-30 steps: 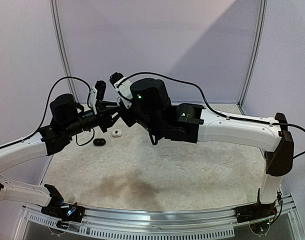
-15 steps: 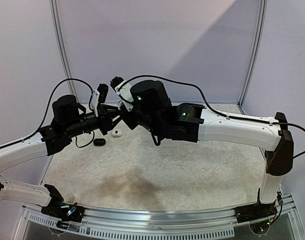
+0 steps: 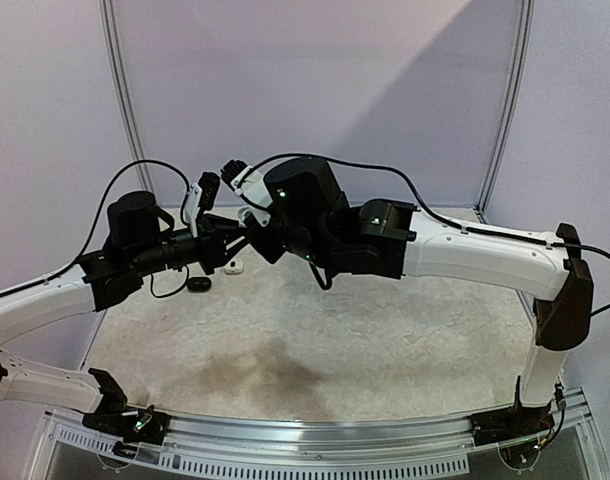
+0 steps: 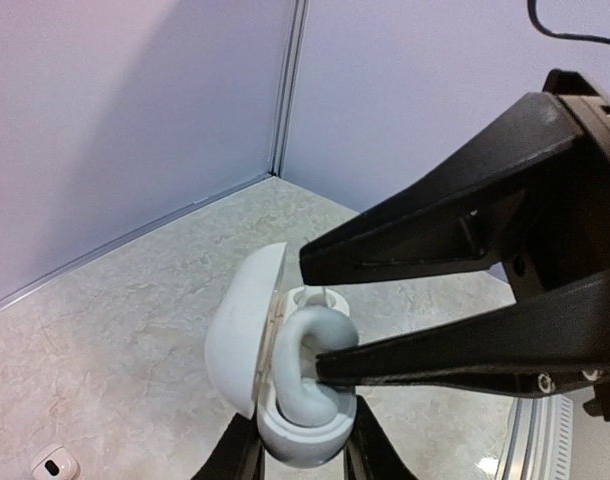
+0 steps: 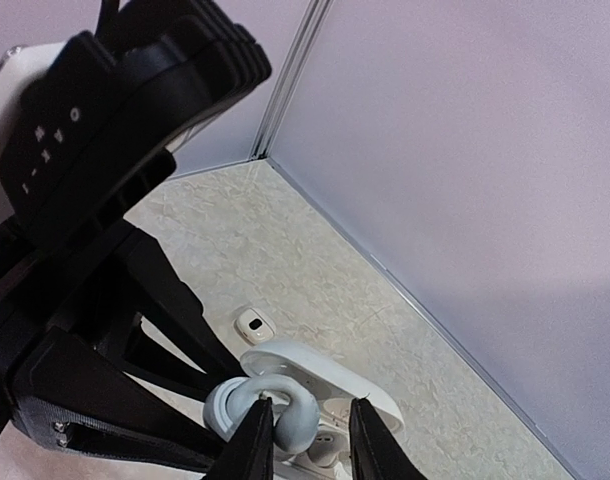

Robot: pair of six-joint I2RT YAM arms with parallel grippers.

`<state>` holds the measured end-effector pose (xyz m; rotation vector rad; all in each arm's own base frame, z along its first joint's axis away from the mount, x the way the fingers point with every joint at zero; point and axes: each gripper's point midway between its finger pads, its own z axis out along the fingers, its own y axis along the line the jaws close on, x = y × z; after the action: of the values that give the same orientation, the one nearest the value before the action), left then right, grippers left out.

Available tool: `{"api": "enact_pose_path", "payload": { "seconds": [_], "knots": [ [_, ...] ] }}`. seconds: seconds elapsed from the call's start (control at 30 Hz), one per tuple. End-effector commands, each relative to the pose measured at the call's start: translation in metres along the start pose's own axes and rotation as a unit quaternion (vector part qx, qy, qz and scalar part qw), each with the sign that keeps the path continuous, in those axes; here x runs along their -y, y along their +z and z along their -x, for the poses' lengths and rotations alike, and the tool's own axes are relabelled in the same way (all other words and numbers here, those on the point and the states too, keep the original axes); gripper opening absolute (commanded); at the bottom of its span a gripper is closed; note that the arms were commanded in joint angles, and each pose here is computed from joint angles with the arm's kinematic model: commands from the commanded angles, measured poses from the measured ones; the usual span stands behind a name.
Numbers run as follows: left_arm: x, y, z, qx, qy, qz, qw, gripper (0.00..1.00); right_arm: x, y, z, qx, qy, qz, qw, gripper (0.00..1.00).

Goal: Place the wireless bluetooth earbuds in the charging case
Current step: Insert the left earbud into the left side groove of the charging case.

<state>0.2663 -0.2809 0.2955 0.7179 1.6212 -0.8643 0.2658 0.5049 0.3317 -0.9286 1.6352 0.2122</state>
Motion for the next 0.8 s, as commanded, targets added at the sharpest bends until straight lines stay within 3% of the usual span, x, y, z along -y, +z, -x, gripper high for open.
{"api": "enact_pose_path", "payload": {
  "seconds": [0.0, 0.77],
  "knots": [
    [0.015, -0.008, 0.059, 0.084, 0.013, -0.028, 0.996, 0.00, -0.021, -0.001, -0.040, -0.069, -0.049, 0.048, 0.995, 0.27],
    [0.028, -0.008, 0.053, 0.071, 0.001, -0.068, 0.995, 0.00, -0.020, -0.006, -0.043, -0.090, -0.045, 0.074, 0.992, 0.36]
  ]
}}
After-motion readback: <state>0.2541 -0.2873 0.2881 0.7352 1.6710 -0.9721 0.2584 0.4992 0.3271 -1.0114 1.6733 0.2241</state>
